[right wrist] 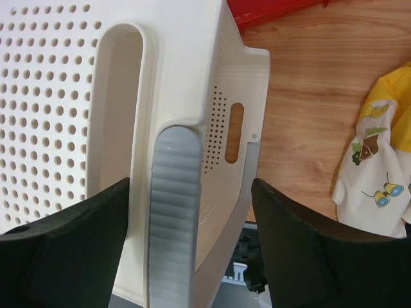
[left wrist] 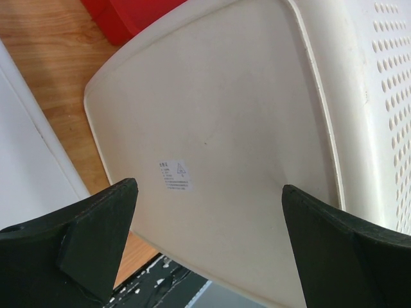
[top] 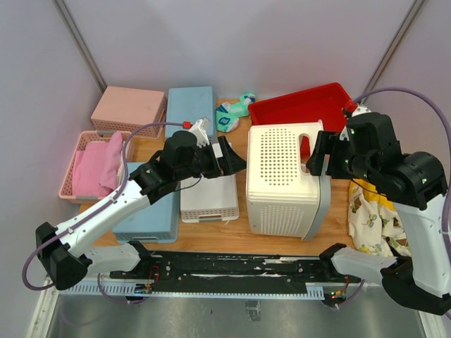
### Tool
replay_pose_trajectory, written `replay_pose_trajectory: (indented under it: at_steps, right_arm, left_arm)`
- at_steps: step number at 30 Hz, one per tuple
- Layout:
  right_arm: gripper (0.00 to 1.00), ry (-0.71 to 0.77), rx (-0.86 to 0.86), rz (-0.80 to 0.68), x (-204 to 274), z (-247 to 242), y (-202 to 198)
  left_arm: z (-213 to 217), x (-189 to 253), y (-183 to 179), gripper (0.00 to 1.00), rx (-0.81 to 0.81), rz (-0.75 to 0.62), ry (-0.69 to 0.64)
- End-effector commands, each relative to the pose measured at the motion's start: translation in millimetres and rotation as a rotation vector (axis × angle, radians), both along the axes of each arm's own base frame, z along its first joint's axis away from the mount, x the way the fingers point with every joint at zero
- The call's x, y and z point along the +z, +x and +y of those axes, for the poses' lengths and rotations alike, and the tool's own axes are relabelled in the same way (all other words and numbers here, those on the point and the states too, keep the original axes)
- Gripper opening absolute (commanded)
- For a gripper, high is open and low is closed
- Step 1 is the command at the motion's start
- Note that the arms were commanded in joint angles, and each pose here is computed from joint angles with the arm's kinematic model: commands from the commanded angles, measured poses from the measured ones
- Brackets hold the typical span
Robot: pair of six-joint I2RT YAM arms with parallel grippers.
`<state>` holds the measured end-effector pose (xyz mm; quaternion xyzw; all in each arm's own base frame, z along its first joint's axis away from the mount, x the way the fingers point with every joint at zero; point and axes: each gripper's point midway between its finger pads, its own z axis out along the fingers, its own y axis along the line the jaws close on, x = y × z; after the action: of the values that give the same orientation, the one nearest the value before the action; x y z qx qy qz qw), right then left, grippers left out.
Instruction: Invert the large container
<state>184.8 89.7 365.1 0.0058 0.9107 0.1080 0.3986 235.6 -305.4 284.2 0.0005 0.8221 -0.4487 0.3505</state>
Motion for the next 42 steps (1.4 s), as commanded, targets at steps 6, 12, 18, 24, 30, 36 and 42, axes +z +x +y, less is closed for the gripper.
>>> replay_pose_trajectory:
  at_steps: [6,12,18,24,30,36,42]
  right_arm:
    - [0.73,-0.033,-0.01,-0.046,0,-9,-1]
    - [0.24,-0.034,-0.055,-0.113,5,-23,-5]
    - [0.12,-0.02,-0.057,-0.134,3,-25,-8]
    - [0.1,0.114,0.013,-0.165,3,8,4]
    - [0.06,0.336,0.06,-0.229,27,47,19]
    - [0.06,0.487,-0.001,-0.245,32,46,17]
    - [0.07,0.523,-0.093,-0.198,5,28,4]
  left_arm:
    - [-30,44,-17,0.99,-0.077,-0.083,-0.063]
    - [-61,76,-29,0.99,-0.158,-0.127,-0.131]
    - [-82,94,-32,0.99,-0.205,-0.145,-0.182]
    - [-93,127,-34,0.99,-0.246,-0.186,-0.249]
    - [-104,171,-47,0.99,-0.302,-0.242,-0.316]
    - [-114,203,-61,0.99,-0.34,-0.288,-0.373]
    - [-133,216,-74,0.99,-0.401,-0.299,-0.413]
